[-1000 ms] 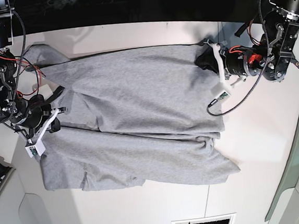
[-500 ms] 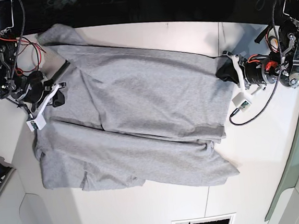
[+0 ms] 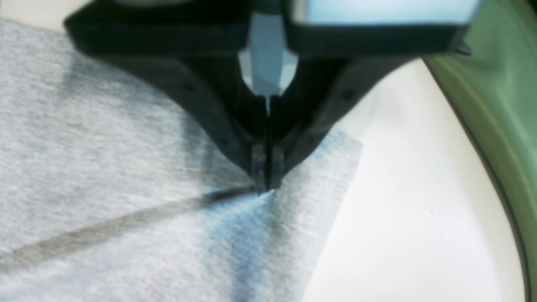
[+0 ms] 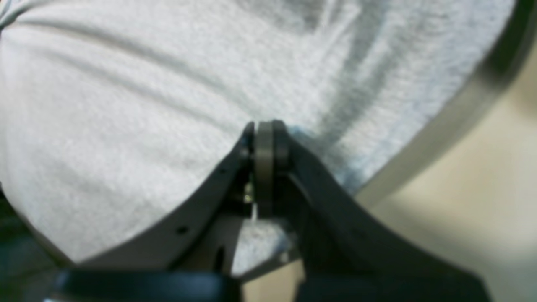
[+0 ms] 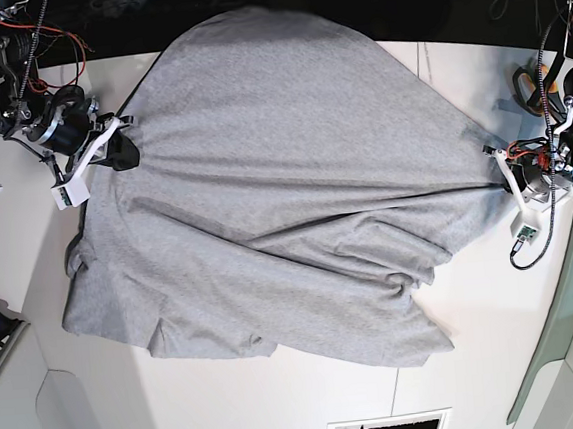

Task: Layout the t-shirt on the table in an organized manner, then fold the t-shirt properly
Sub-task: 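Grasp the shirt edge with the left gripper and pull it outward, then hold the shirt with both grippers and drag it to spread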

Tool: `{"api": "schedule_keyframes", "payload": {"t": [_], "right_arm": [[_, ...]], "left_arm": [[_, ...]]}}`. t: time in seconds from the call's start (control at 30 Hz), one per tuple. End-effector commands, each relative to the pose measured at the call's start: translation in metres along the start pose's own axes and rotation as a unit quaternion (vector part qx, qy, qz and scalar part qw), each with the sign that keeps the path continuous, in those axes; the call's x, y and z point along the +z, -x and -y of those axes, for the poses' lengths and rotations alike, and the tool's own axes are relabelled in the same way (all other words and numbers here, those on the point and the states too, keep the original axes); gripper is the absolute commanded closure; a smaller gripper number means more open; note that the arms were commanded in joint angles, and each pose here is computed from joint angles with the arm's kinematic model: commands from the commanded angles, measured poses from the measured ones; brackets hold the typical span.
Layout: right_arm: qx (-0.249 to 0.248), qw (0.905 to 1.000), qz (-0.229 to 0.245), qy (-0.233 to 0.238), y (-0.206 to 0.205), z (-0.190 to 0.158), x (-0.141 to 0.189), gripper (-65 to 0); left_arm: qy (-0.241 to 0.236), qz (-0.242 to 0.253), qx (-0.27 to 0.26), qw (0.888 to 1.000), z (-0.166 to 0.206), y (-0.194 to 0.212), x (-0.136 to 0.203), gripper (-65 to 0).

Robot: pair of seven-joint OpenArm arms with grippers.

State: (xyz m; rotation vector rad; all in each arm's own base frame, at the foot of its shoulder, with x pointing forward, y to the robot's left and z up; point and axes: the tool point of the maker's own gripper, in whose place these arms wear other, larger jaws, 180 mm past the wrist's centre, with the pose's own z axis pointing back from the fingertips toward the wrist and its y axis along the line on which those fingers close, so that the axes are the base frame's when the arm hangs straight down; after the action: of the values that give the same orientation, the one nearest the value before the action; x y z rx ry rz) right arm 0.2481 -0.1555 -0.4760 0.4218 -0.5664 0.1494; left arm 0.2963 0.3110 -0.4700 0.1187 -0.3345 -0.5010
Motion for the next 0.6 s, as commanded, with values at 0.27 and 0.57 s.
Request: {"api": "schedule_keyframes", "payload": {"t": [0.27, 0.57], "right_arm": [[0.075, 0.9814, 0.164, 0.066, -0.137, 0.016, 0.023, 0.0], [0.084, 0.9648, 0.229, 0.097, -0.247, 0.038, 0.012, 0.0]], "left_arm": [[0.034, 0.042, -0.004, 0.999, 0.019, -0.039, 0.025, 0.0], [0.115, 0.067, -0.001, 0.991, 0.061, -0.041, 0.03, 0.0]]}}
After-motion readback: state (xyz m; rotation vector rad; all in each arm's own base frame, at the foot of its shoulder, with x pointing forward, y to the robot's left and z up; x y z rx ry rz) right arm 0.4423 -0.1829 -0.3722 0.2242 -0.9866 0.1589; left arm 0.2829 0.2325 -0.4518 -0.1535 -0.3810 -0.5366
